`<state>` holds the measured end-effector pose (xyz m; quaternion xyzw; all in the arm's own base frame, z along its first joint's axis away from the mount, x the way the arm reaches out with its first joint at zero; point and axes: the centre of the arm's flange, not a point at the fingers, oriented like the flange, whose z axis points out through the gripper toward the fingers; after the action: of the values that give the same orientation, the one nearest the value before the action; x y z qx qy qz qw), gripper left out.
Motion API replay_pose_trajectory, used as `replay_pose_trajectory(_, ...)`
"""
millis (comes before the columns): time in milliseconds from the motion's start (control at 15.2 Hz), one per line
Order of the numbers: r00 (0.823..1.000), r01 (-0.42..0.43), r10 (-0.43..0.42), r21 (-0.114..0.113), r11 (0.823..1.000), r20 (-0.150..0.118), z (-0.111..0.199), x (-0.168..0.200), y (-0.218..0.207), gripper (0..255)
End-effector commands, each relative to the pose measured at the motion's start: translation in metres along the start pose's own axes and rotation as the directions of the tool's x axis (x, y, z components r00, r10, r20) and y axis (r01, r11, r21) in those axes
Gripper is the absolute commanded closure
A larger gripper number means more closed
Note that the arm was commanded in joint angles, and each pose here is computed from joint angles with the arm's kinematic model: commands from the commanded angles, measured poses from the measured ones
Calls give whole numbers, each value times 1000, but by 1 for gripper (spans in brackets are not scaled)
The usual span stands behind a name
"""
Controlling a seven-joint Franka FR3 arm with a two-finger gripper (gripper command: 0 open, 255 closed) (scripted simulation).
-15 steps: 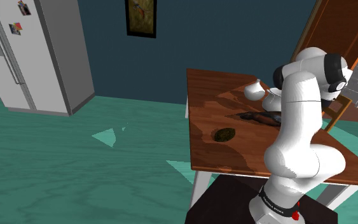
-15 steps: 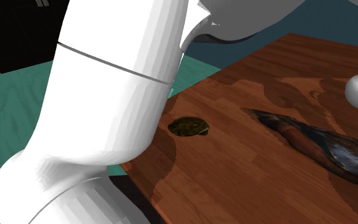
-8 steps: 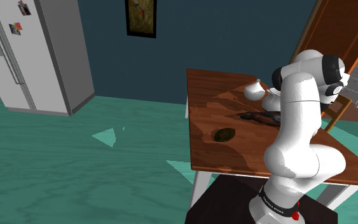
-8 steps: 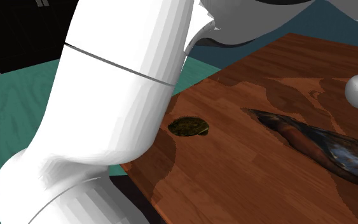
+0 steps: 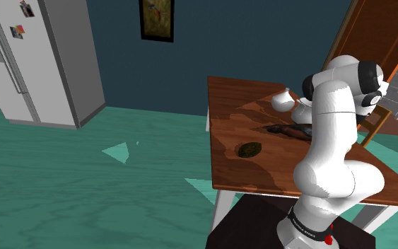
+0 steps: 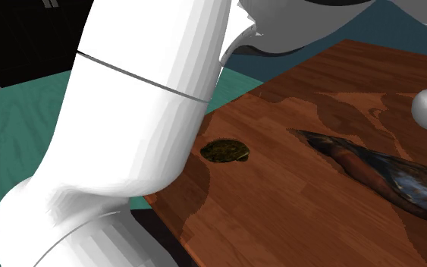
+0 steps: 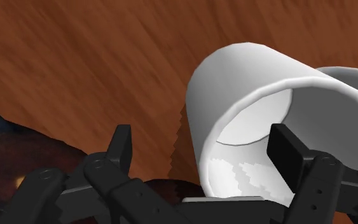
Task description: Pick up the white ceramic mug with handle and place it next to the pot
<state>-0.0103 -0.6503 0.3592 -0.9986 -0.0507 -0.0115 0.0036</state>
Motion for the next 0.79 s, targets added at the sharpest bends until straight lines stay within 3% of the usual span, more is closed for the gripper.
replay_pose_trajectory(0,1000,0,0,0,1000,0,0,0,0,0)
replay_pose_trajectory(264,1000,0,0,0,1000,0,-50,0,0,0)
replay_pose_trajectory(726,1000,0,0,0,1000,0,-50,0,0,0)
